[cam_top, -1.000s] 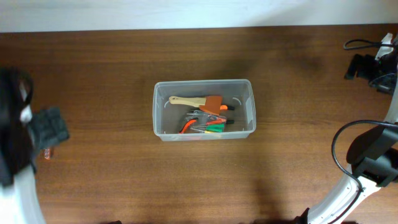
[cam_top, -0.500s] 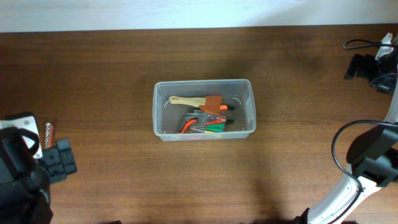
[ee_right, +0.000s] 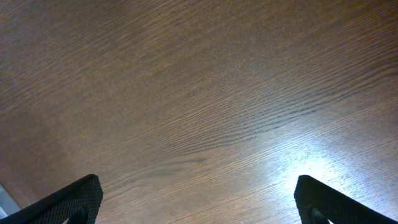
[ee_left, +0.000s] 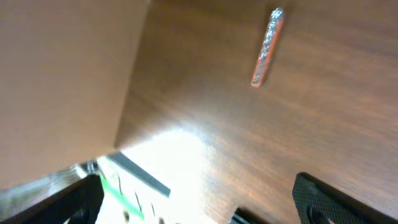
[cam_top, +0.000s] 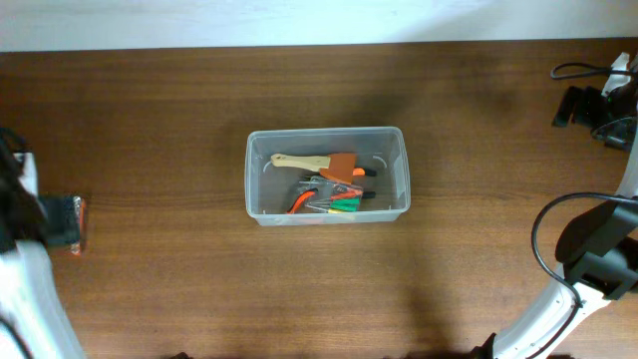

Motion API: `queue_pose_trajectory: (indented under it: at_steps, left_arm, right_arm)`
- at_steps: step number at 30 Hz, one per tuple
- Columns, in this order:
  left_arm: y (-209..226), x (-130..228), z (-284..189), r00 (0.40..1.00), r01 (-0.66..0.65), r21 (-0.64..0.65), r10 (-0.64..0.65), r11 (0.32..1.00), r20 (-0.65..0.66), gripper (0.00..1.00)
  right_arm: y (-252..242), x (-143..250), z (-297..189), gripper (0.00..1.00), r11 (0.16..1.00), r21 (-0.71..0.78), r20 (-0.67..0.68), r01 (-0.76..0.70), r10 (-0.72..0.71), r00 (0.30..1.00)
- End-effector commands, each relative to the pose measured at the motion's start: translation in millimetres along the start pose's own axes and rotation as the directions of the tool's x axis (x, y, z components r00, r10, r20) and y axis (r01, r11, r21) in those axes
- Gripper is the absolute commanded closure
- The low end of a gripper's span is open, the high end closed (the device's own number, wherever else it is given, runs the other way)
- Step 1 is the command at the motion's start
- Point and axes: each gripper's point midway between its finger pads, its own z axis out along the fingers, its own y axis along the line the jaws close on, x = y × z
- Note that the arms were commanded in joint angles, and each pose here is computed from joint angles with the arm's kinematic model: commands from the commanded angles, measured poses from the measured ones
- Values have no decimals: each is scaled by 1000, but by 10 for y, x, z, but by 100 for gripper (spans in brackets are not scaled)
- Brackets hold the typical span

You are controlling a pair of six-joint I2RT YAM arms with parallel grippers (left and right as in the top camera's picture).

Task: Pack container
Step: 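Retract the left gripper up and left toward the socket rail, then lower the left gripper over the orange socket rail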

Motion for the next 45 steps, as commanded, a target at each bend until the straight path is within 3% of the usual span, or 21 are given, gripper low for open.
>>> queue_pose_trajectory:
  at_steps: [1,4,9,23,35,40,45]
  left_arm:
    - [-28,-20,411,998,34,126,-26,991,-65,1]
    - [-140,-52,685,995,66,264,-44,962,-89,1]
    - [-417,-81,1030,994,-6,451,55,893,-96,1]
    - [-587,-349,1928,987,-112,463,154,879,-53,1]
    - [-597,-497,2015,990,-128,458,142,880,5,1]
    - [-664,-559,2038,972,-230,456,227,859,63,1]
    - [-832,-551,2127,965,-251,482,258,840,52,1]
  right_arm:
    - [30,5,-30,1,1000,-3,5,0,0,1000]
    - [30,5,-28,1,1000,-3,4,0,0,1000]
    - [29,5,-28,1,1000,-3,4,0,0,1000]
    - [29,4,-30,2,1000,-3,5,0,0,1000]
    - [30,4,-30,1,1000,-3,5,0,0,1000]
    - [30,5,-28,1,1000,-3,4,0,0,1000]
    - [29,5,-30,1,1000,-3,5,0,0,1000]
